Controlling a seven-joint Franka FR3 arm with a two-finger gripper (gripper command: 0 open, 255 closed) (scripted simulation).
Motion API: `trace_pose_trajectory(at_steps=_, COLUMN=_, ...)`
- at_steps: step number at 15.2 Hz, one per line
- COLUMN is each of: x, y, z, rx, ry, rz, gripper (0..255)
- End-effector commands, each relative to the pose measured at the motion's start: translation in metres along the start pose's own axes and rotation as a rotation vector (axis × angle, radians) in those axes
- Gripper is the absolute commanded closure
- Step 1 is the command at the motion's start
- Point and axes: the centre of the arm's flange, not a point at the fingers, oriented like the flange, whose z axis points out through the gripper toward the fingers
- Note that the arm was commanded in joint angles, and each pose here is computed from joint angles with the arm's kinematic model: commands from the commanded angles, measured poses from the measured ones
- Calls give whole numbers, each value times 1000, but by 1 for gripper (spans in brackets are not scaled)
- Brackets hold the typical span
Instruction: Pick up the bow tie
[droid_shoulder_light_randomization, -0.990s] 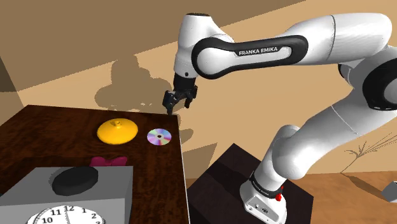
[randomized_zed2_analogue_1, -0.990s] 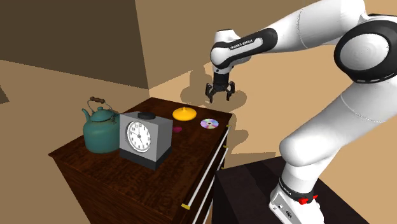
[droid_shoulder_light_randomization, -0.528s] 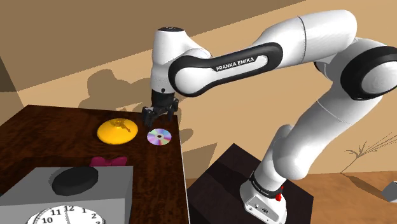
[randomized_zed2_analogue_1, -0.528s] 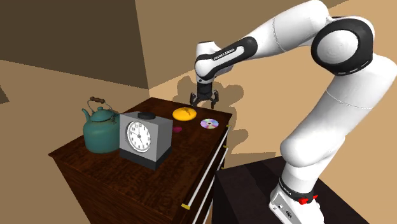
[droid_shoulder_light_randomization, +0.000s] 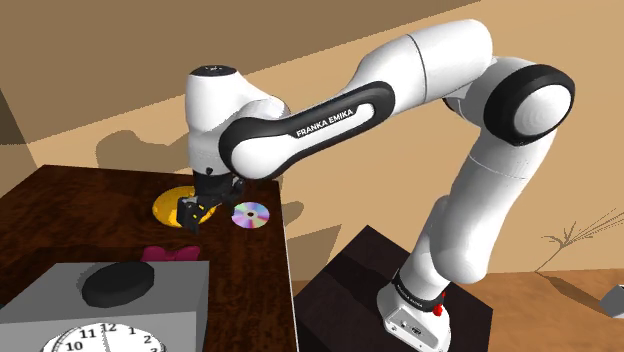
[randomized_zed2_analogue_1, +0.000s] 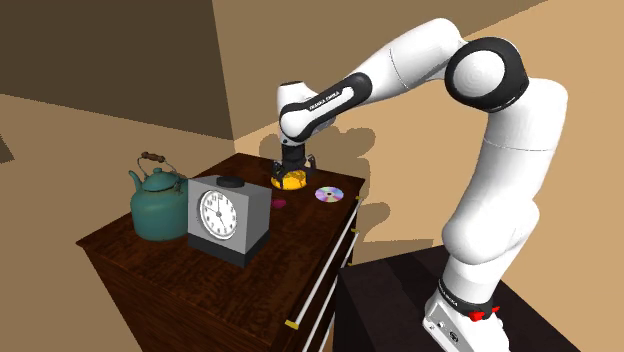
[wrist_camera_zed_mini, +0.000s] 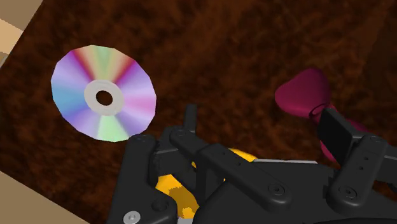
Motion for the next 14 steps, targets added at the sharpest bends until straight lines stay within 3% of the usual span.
trace_pose_trajectory(at_steps=1, x=3, y=-24, z=14, rx=4, ry=-6, rz=-13, gripper=0)
trace_pose_trajectory(at_steps=4, x=8, y=-58, z=32, rx=7, ry=-13, rz=-32, gripper=0)
trace_pose_trajectory(at_steps=14, x=7, y=-58, z=72, rx=7, ry=-13, rz=-32, gripper=0)
